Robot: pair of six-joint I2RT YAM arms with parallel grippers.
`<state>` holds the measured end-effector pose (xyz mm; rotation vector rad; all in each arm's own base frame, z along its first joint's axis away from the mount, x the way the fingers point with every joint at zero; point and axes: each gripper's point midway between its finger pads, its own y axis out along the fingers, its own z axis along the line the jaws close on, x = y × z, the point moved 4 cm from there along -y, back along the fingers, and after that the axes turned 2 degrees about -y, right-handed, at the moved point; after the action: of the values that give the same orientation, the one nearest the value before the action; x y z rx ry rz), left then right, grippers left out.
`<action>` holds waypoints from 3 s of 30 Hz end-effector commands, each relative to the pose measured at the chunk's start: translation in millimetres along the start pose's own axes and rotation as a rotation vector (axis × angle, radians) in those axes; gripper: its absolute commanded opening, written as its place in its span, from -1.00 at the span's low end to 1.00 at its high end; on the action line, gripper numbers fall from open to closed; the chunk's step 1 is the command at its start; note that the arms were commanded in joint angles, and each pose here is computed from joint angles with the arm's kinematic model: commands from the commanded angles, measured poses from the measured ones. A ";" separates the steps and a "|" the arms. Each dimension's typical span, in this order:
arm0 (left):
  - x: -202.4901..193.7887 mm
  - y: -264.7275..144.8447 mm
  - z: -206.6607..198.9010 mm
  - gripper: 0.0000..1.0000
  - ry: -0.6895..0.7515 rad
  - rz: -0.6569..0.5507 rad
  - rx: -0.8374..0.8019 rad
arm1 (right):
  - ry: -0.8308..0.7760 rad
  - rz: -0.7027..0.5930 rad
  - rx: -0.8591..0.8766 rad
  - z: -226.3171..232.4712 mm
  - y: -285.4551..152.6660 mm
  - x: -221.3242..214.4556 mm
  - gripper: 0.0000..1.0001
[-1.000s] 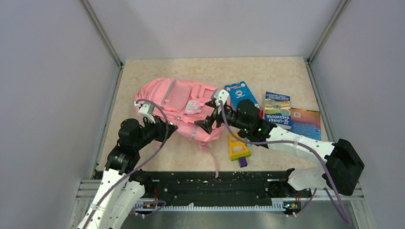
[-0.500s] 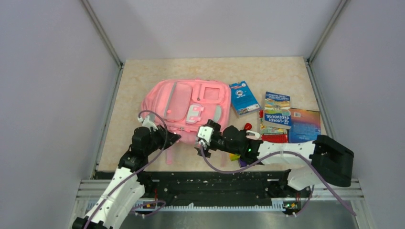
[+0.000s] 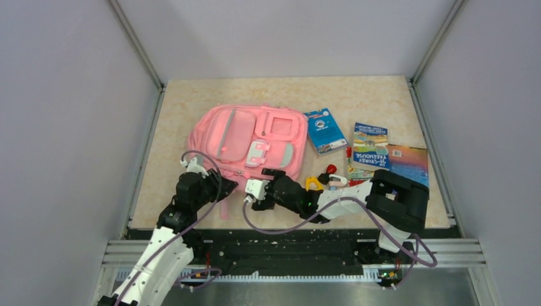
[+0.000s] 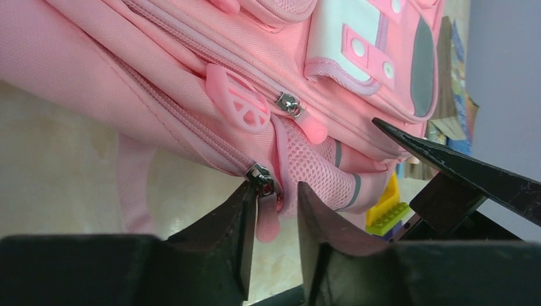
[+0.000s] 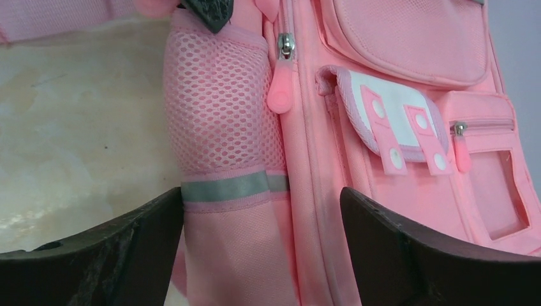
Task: Pack the student bag
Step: Unzip the student bag at the center of the board.
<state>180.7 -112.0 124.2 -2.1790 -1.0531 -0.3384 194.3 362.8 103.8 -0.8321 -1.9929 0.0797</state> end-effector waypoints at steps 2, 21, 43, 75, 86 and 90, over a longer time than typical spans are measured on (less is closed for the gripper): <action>10.1 -2.7 7.9 -0.08 0.039 -0.089 0.044 | -0.037 0.034 -0.194 -24.3 11.1 6.1 0.45; -4.4 8.7 26.1 0.18 0.204 -0.006 0.058 | 0.144 0.064 -0.149 -39.6 2.0 7.2 -1.00; -10.0 37.0 14.4 -0.15 0.401 0.002 0.135 | 0.257 0.025 -0.091 -47.4 0.0 7.8 -1.00; 5.9 9.9 -2.2 -0.94 0.416 -0.115 0.177 | 0.266 0.032 -0.104 -50.6 -2.0 2.5 -1.00; 25.9 -3.2 -14.2 -1.00 0.394 -0.172 0.228 | 0.179 0.042 -0.190 -72.3 -16.2 7.5 -1.00; 37.7 -9.9 -9.1 -1.00 0.378 -0.218 0.325 | 0.117 0.087 -0.226 -80.2 -20.3 2.9 -1.00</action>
<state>189.5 -112.3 136.0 -1.7857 -0.9335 -0.6470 222.5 341.1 120.4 -0.9183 -1.8069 -0.0031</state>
